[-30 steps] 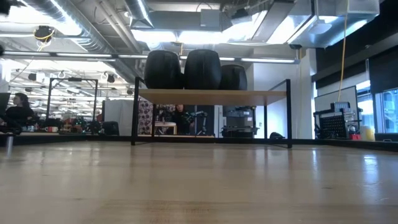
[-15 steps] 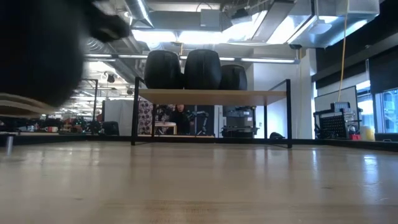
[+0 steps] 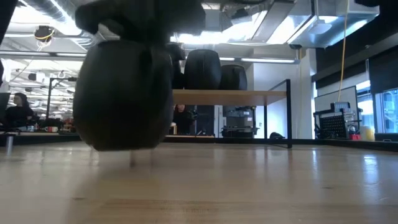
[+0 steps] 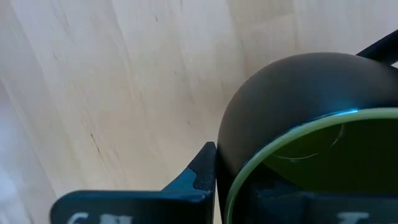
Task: Place coffee mugs
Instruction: Put the green mug on the shelf
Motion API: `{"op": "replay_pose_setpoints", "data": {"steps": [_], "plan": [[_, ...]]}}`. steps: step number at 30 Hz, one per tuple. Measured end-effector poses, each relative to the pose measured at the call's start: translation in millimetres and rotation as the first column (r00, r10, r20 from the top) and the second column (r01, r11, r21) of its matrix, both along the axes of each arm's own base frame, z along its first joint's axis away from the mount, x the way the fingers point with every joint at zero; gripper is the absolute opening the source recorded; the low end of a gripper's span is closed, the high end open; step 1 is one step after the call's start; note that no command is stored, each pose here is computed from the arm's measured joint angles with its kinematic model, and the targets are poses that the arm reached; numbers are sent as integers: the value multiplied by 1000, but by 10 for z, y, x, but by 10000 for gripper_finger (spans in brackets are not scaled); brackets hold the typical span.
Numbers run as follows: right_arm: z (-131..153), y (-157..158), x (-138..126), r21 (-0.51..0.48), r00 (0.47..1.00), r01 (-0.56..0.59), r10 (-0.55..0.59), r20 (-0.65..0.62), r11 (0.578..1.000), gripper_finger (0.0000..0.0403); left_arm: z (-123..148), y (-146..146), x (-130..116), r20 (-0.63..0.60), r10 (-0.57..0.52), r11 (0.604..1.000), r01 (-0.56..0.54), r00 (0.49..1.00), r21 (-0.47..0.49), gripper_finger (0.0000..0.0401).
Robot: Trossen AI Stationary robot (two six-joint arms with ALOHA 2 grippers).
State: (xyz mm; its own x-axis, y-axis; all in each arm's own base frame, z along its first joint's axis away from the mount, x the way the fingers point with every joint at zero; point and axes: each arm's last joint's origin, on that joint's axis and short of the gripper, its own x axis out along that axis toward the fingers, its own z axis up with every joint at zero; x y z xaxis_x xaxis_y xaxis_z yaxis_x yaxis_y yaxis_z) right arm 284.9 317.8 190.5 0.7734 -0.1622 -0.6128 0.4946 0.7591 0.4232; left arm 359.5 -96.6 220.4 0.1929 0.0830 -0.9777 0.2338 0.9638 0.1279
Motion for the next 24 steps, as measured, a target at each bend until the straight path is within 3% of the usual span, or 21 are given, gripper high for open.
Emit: {"op": "replay_pose_setpoints", "data": {"steps": [13,24], "plan": [[-13,-26,8,-4,1000,-5,5,-28,1000,193,-98,-28,30,-7,55,997,-54,998,63,21],[-13,-48,28,-19,1000,5,-5,-21,1000,194,-80,-40,19,-35,50,999,-50,998,2,90]]}}
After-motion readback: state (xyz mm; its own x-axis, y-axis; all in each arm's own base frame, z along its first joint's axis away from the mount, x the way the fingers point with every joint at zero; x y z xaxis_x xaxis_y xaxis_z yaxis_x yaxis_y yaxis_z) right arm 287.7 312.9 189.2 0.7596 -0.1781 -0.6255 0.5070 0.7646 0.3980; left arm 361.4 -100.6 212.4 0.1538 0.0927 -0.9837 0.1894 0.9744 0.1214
